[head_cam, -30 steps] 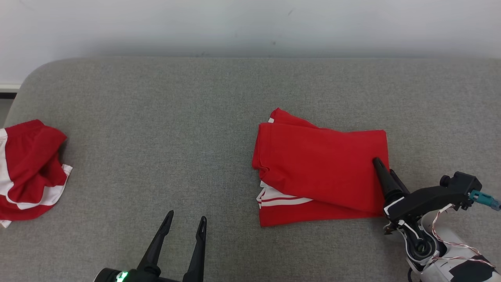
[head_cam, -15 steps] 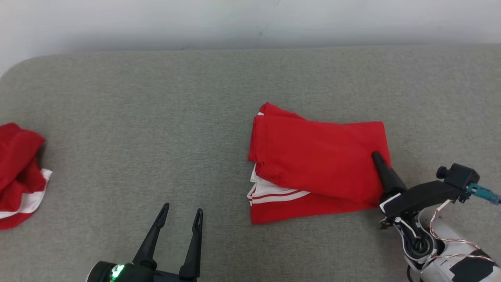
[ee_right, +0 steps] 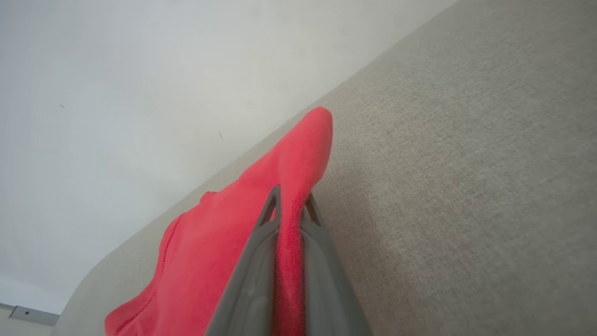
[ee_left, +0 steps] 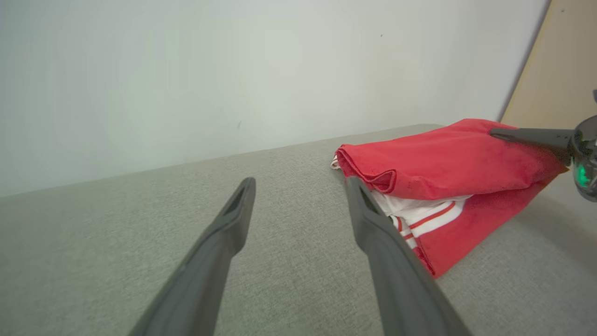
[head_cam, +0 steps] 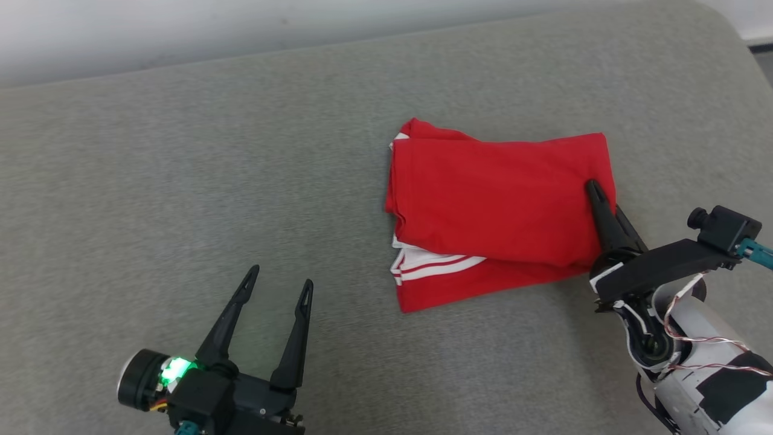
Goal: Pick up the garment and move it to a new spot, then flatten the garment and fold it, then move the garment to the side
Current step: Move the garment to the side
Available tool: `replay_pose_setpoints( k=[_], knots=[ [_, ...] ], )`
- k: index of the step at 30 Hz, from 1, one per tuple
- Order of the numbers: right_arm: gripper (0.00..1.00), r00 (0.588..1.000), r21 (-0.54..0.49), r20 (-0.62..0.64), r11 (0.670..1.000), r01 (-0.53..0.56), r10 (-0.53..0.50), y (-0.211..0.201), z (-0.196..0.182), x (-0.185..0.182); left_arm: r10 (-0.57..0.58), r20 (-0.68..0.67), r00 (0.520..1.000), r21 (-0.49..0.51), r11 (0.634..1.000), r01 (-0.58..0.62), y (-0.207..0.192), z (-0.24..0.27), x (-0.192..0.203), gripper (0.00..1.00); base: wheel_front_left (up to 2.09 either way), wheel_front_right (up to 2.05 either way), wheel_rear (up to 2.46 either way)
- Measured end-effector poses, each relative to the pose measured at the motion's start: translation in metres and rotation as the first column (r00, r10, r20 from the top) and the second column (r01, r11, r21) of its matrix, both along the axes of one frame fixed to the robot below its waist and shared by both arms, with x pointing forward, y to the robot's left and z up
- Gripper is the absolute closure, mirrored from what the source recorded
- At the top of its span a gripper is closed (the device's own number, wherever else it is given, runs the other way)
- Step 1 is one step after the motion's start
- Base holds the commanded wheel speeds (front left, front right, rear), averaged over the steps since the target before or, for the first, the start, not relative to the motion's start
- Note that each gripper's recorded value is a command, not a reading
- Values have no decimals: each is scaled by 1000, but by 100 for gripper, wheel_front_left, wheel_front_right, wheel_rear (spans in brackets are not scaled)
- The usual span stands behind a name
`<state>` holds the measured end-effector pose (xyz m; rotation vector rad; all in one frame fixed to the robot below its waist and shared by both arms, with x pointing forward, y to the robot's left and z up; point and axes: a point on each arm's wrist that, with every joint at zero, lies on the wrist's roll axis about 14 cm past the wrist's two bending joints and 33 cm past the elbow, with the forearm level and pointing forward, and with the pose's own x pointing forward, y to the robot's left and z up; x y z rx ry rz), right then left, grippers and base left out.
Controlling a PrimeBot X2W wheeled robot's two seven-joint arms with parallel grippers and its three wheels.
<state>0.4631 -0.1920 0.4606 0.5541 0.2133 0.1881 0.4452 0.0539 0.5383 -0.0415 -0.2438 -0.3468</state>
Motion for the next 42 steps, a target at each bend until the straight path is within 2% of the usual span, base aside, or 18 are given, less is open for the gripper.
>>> replay_pose_setpoints(
  k=[3, 7, 14, 21, 24, 30, 35, 40, 42],
  knots=[
    [100, 1000, -34, -1, 999, 26, -26, -12, -2, -8, -61, 7, 998, 4, 998, 61, -19, -3, 8, 0, 0, 0, 0],
    [100, 994, -68, 5, 991, 112, -112, -42, -1, -19, -160, 11, 987, 2, 987, 160, -51, -10, 17, 0, 0, 0, 0],
    [100, 978, -138, -40, 971, 197, -204, -75, -15, -49, -284, 15, 959, -15, 958, 285, -92, -19, 21, 0, 0, 0, 0],
    [100, 964, -291, -21, 924, 246, -263, -120, -10, -53, -377, 55, 924, -30, 925, 379, -123, -20, 26, 0, 0, 0, 0],
    [100, 964, -390, 26, 885, 253, -264, -142, 3, -37, -405, 80, 911, -41, 912, 409, -133, -18, 29, 0, 0, 0, 0],
    [100, 965, -583, 90, 772, 251, -246, -181, 21, -2, -436, 138, 889, -90, 889, 449, -147, -9, 39, 0, 0, 0, 0],
    [100, 959, -685, 115, 679, 266, -260, -211, 25, 27, -430, 171, 886, -113, 885, 452, -146, -7, 49, 0, 0, 0, 0],
    [100, 945, -764, 119, 580, 283, -305, -245, 21, 42, -403, 195, 894, -116, 896, 429, -136, -6, 57, 0, 0, 0, 0],
    [100, 941, -780, 119, 557, 286, -316, -253, 18, 48, -388, 196, 901, -115, 903, 414, -129, -8, 61, 0, 0, 0, 0]
  ],
)
